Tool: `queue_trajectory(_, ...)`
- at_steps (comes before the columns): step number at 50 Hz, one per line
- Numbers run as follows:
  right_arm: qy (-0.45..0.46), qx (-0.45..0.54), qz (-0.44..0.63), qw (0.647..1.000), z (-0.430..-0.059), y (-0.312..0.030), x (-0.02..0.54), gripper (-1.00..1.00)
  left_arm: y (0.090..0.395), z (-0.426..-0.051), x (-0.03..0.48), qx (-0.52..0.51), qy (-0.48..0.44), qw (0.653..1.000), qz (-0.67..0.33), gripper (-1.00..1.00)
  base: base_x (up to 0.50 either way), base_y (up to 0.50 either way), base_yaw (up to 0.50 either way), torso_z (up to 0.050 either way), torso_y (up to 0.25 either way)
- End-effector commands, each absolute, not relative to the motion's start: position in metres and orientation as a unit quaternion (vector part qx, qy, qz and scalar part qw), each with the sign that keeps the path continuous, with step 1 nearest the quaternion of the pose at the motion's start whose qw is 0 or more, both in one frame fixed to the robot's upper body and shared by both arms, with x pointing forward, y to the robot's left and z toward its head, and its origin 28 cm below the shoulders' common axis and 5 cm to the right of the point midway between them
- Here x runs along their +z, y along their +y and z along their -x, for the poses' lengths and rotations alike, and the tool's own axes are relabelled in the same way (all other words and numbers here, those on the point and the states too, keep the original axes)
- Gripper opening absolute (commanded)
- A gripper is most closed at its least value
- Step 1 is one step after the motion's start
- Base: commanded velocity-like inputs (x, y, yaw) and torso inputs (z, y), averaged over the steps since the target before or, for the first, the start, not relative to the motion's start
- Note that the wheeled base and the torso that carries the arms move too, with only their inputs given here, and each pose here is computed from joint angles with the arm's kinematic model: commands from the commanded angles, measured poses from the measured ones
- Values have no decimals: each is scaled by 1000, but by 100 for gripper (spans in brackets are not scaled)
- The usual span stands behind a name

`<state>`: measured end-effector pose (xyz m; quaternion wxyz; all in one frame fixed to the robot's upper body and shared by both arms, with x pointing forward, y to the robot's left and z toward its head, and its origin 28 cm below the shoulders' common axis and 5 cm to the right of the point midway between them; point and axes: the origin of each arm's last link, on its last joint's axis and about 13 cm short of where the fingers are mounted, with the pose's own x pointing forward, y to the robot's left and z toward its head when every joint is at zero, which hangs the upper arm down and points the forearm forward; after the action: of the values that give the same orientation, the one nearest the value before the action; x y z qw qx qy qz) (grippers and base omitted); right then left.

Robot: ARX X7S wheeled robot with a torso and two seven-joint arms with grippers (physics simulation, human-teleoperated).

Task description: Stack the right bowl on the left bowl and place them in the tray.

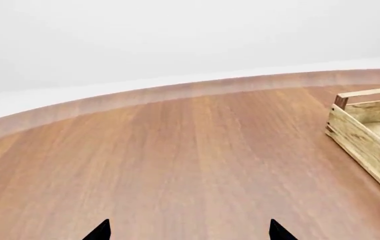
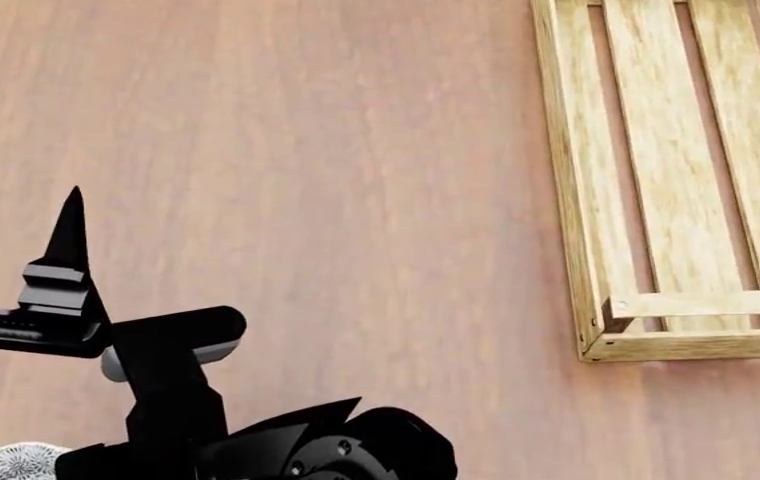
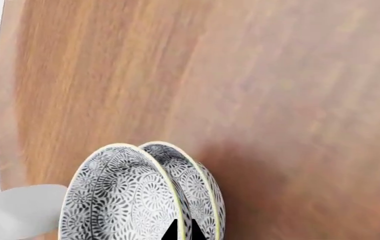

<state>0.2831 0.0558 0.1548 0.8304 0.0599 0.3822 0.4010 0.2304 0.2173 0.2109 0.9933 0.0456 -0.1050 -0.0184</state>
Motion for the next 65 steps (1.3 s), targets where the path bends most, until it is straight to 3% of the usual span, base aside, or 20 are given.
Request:
queue_trajectory(1, 376, 417, -72, 824, -281, 57, 158, -100, 218, -230, 210, -20, -109, 993, -45, 100, 0, 0, 0, 0, 0)
queue_trajectory(2, 377, 415, -74, 825, -282, 57, 158, -100, 218, -230, 211, -20, -109, 993, -45, 100, 0, 0, 0, 0, 0)
queue_trajectory(3, 371, 420, -72, 825, -281, 57, 159, 100, 218, -230, 211, -20, -109, 993, -46, 100, 0, 0, 0, 0, 0)
queue_trajectory(49, 393, 390, -80, 829, -291, 56, 148, 100, 217, -227, 211, -30, -113, 992, -41, 100, 0, 0, 0, 0, 0)
queue_trajectory(65, 390, 399, -73, 827, -289, 56, 149, 100, 218, -227, 214, -43, -132, 990, -31, 100, 0, 0, 0, 25, -188)
